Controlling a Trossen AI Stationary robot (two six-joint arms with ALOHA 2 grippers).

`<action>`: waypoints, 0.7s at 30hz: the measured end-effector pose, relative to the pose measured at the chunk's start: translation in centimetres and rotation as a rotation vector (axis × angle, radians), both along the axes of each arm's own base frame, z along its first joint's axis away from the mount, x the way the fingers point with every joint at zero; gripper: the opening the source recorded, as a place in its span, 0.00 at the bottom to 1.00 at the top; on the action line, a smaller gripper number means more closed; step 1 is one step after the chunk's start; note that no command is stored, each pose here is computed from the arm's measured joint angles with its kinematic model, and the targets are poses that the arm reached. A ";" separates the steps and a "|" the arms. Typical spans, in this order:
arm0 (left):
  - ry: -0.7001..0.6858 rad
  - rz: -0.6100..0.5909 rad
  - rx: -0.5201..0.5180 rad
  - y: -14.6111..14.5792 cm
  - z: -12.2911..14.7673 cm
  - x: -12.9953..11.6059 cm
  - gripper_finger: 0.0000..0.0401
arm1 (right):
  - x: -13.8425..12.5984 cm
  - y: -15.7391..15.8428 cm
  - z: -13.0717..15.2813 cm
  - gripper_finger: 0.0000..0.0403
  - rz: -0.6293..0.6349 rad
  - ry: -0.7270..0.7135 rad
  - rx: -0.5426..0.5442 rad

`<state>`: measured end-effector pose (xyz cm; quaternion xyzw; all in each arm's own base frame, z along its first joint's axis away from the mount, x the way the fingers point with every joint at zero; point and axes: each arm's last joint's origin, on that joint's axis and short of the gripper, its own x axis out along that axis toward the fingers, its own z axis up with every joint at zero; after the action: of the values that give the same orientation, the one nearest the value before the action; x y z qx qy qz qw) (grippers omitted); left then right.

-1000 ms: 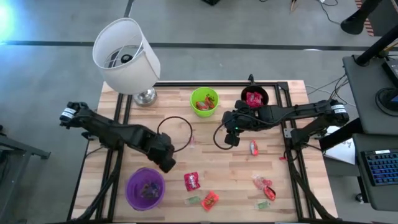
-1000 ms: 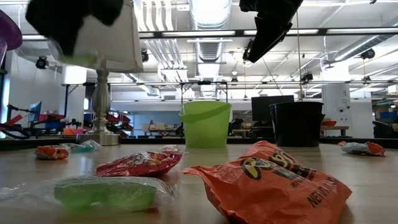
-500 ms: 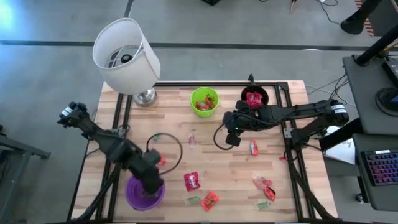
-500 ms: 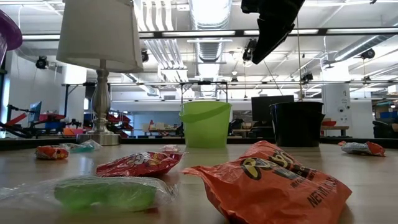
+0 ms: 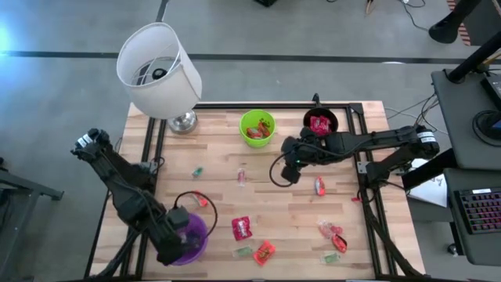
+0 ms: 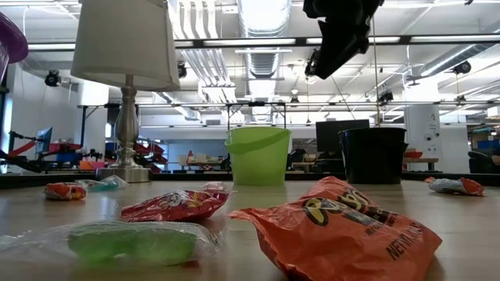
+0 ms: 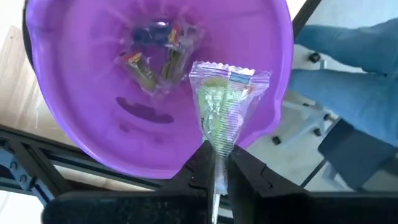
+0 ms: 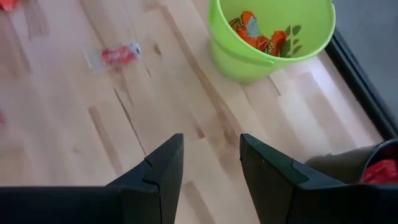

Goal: Sort candy
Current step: Put the green gummy into the violet bucket, then put the orange chocolate into the green bucket

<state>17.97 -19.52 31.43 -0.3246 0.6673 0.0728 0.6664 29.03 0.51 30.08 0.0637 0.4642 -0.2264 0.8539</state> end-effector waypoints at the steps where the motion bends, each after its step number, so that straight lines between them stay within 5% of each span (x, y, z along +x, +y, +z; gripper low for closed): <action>1: -0.002 -0.011 0.002 0.0 0.0 0.0 0.05 | 0.0 0.0 0.1 0.37 -0.012 -0.010 0.008; 12: -0.061 -0.210 0.100 0.4 -0.2 -0.4 0.27 | -0.7 0.4 1.3 0.37 -0.181 -0.018 0.144; 21: -0.089 -0.203 0.506 2.8 -0.4 -1.3 0.29 | -2.9 1.2 0.2 0.37 -0.367 0.172 0.249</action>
<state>16.66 -16.69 31.00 -0.0823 0.6272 0.1559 0.7587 26.14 1.73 30.31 0.2321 0.5402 -0.3233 0.7415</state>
